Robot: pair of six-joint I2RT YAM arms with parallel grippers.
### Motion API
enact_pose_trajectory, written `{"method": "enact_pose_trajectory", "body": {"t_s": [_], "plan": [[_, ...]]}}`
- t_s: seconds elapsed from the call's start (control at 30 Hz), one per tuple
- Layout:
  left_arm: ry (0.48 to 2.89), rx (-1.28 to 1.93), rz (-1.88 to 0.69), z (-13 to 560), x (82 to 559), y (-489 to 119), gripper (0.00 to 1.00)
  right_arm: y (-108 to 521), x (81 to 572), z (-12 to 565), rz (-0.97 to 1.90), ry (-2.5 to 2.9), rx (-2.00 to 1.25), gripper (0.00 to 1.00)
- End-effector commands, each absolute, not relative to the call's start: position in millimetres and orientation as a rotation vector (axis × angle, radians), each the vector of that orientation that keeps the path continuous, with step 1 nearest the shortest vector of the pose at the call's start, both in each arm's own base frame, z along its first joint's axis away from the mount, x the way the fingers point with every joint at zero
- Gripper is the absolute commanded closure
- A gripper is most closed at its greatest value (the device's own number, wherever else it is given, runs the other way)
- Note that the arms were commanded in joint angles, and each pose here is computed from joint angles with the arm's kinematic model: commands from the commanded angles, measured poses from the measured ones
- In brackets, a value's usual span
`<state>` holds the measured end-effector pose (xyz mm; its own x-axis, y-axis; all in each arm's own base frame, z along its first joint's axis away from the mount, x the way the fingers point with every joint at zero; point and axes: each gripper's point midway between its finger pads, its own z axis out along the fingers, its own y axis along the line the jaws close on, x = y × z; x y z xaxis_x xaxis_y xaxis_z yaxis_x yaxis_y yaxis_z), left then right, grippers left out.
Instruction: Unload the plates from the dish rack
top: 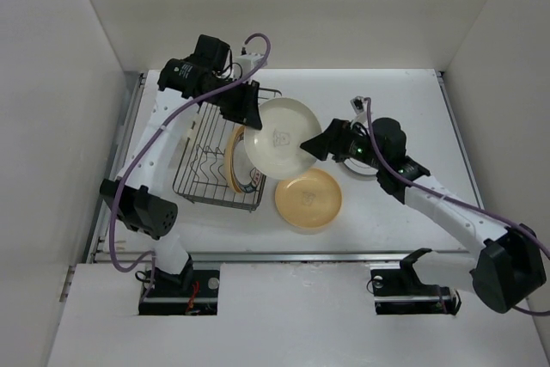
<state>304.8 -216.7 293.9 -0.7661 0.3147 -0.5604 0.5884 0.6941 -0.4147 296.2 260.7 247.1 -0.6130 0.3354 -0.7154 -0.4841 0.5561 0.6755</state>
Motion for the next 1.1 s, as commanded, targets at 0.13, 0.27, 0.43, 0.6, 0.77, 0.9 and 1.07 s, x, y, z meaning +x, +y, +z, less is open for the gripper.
{"method": "enact_pose_trajectory", "body": {"t_s": [0.13,0.27,0.43,0.6,0.77,0.9,1.07], "plan": [[2.345,0.813,-0.982,321,273,-225,1.00,260,317,268,1.138,1.812,-0.046,0.68],[2.406,0.810,-0.831,305,279,-209,0.69,251,317,272,1.117,1.791,0.009,1.00],[2.473,0.719,-0.530,292,293,-174,0.05,225,317,255,0.985,1.862,0.158,1.00],[2.487,0.405,-0.038,295,321,-93,0.00,187,308,209,0.783,2.025,0.306,1.00],[2.587,0.213,0.133,272,312,-29,0.00,180,284,159,0.738,2.178,0.309,1.00],[2.676,0.205,0.260,233,292,-3,0.12,178,274,137,0.724,2.232,0.310,1.00],[2.828,0.152,0.278,180,272,22,0.35,177,270,112,0.679,2.315,0.310,1.00]]}}
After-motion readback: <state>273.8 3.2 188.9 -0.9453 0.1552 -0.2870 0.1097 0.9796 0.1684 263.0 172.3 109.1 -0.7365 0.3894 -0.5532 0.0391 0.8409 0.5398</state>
